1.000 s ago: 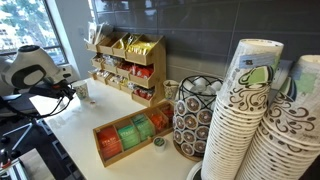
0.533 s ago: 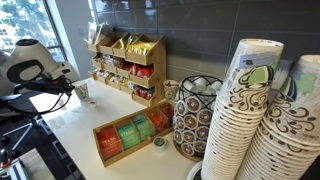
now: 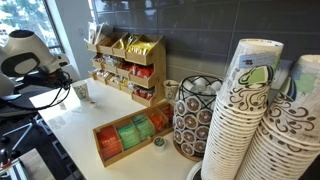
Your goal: Place the straw in the cup
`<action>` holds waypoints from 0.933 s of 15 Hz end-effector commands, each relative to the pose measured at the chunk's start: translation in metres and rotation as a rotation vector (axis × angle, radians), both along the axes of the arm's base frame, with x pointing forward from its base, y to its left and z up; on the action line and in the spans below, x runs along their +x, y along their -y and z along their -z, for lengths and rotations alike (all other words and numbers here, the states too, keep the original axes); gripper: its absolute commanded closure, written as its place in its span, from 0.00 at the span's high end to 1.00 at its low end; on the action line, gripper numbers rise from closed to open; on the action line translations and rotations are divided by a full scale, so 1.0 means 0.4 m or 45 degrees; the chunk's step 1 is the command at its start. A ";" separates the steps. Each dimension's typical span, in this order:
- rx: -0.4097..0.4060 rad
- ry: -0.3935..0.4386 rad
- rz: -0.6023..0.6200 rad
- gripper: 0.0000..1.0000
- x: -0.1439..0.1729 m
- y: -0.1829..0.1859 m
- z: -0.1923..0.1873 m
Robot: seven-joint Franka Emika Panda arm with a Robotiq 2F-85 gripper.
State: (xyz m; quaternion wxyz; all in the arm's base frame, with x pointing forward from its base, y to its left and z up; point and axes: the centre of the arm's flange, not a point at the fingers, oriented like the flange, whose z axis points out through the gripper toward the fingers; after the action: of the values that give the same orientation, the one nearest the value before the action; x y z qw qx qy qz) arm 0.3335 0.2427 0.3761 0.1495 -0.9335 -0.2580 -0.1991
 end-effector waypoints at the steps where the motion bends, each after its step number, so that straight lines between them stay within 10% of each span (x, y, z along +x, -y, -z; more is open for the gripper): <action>1: 0.049 0.025 -0.049 0.00 -0.038 0.027 -0.025; 14: 0.152 0.325 -0.101 0.00 0.015 -0.026 -0.069</action>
State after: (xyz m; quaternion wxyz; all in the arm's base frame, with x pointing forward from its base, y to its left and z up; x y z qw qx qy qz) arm 0.3306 0.2520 0.4156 0.1778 -0.8886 -0.2994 -0.2987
